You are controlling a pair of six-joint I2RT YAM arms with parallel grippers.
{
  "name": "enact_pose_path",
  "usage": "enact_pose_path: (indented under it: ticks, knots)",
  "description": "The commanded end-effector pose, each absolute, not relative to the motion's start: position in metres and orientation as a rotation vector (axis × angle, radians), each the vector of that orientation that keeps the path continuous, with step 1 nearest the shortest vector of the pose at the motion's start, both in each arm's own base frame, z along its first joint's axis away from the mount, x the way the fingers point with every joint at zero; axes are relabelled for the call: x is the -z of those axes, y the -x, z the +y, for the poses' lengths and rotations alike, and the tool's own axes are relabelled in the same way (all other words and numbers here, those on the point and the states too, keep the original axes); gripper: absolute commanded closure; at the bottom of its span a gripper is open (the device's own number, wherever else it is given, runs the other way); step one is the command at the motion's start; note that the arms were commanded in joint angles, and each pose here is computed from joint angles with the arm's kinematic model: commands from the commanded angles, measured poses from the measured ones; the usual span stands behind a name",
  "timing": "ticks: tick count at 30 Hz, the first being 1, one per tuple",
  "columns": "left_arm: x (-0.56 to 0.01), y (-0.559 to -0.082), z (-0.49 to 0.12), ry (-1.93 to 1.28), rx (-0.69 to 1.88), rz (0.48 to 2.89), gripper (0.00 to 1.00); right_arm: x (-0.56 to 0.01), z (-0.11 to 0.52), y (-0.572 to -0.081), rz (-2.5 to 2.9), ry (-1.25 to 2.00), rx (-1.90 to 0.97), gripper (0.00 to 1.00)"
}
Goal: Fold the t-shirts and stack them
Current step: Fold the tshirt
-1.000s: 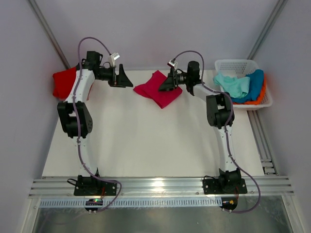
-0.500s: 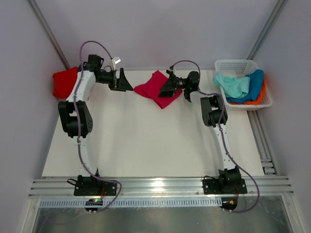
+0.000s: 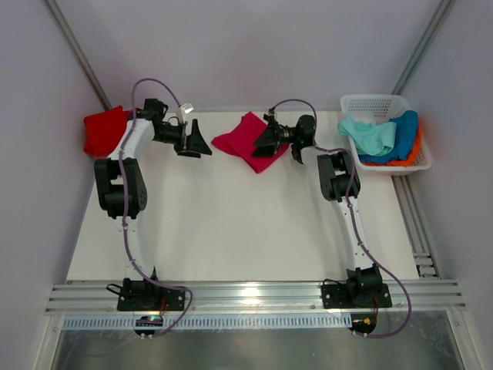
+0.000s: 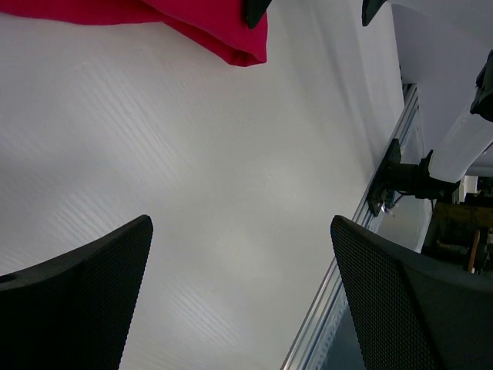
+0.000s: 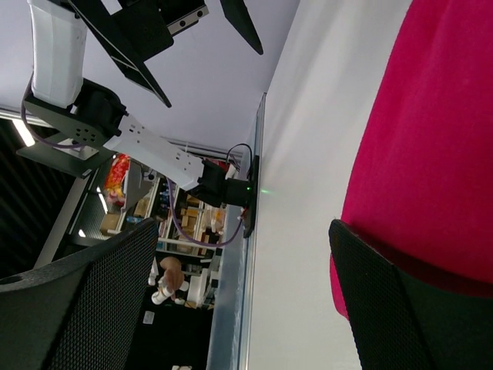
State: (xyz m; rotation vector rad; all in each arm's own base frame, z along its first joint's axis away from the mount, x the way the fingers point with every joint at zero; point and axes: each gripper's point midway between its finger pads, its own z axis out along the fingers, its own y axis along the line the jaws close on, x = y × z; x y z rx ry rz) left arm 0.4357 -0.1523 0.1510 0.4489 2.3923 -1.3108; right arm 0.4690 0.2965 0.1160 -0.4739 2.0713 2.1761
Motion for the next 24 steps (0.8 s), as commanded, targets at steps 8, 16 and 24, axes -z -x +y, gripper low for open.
enact_pose_path:
  ticks: [8, 16, 24]
  knots:
    - [-0.164, -0.436, -0.156, -0.486, 1.318, 2.321, 0.01, -0.088, 0.297, -0.463, 2.151, 0.422, -2.226, 0.04]
    - [-0.169, -0.43, -0.155, -0.501, 1.296, 2.312, 0.01, -0.115, 0.295, -0.462, 2.109, 0.564, -2.192, 0.04]
    - [-0.171, -0.431, -0.155, -0.489, 1.298, 2.306, 0.01, -0.184, 0.293, -0.466, 1.998, 0.783, -2.112, 0.04]
